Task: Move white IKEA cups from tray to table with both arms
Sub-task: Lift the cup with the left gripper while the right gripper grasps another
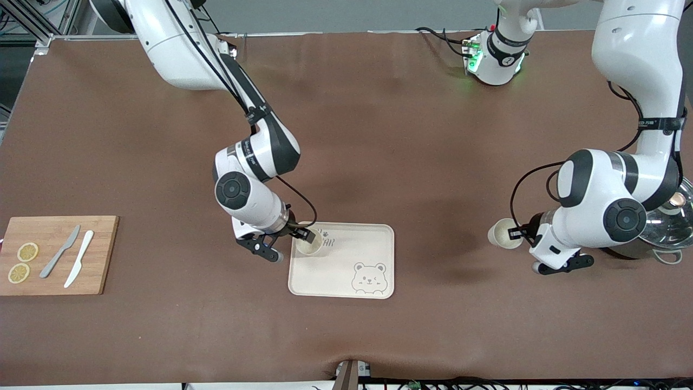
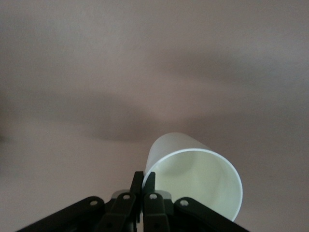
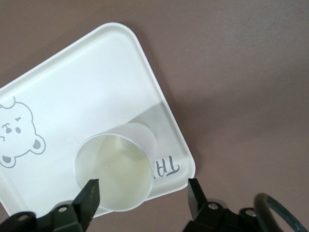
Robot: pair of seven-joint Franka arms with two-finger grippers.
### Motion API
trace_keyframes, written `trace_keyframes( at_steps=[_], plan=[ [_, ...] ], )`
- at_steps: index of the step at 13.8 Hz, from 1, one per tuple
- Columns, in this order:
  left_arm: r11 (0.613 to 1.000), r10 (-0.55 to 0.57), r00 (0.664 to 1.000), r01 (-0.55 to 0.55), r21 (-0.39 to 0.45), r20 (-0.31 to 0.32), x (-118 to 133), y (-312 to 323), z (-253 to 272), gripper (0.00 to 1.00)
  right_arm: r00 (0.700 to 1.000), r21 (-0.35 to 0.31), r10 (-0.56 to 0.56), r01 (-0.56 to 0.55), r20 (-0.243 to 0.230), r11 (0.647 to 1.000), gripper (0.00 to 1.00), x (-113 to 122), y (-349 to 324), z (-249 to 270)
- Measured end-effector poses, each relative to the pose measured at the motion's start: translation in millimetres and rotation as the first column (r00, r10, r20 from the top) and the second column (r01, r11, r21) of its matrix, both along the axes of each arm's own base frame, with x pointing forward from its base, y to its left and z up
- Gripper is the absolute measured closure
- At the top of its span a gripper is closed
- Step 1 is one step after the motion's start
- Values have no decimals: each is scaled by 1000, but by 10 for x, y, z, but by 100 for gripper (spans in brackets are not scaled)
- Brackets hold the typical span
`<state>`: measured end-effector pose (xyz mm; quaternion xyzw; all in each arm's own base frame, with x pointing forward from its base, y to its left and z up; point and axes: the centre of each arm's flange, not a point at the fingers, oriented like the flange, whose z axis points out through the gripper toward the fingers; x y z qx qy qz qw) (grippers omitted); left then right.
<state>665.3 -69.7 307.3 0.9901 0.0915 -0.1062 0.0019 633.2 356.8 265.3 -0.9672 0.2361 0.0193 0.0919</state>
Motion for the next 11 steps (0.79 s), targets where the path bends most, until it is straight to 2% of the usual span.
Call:
trace_keyframes(
  at_steps=[2, 5, 7, 8, 9, 11],
  plan=[
    [1000, 20, 1000, -20, 0, -17, -98, 167, -239, 97, 1000, -6, -1, 1, -7, 1000, 42, -5, -1, -100],
    [1000, 9, 999, -8, -13, 32, -267, 266, -607, 97, 1000, -12, -3, 3, -8, 1000, 78, 0, -8, -214],
    [999, -22, 998, 23, -23, 56, -343, 349, -702, 96, 1000, -10, -2, 2, -4, 1000, 97, 4, 8, -211],
    [999, -38, 997, 40, -26, 61, -352, 406, -675, 93, 1000, -5, -3, 3, 7, 1000, 98, 34, 17, -157],
    [998, -49, 997, 51, -28, 66, -357, 465, -652, 82, 1000, 0, -5, 5, 16, 1000, 98, 87, 14, -54],
    [998, -55, 994, 58, -28, 89, -326, 516, -555, 63, 1000, -13, -1, 1, -30, 1000, 98, 175, -52, 204]
  ],
)
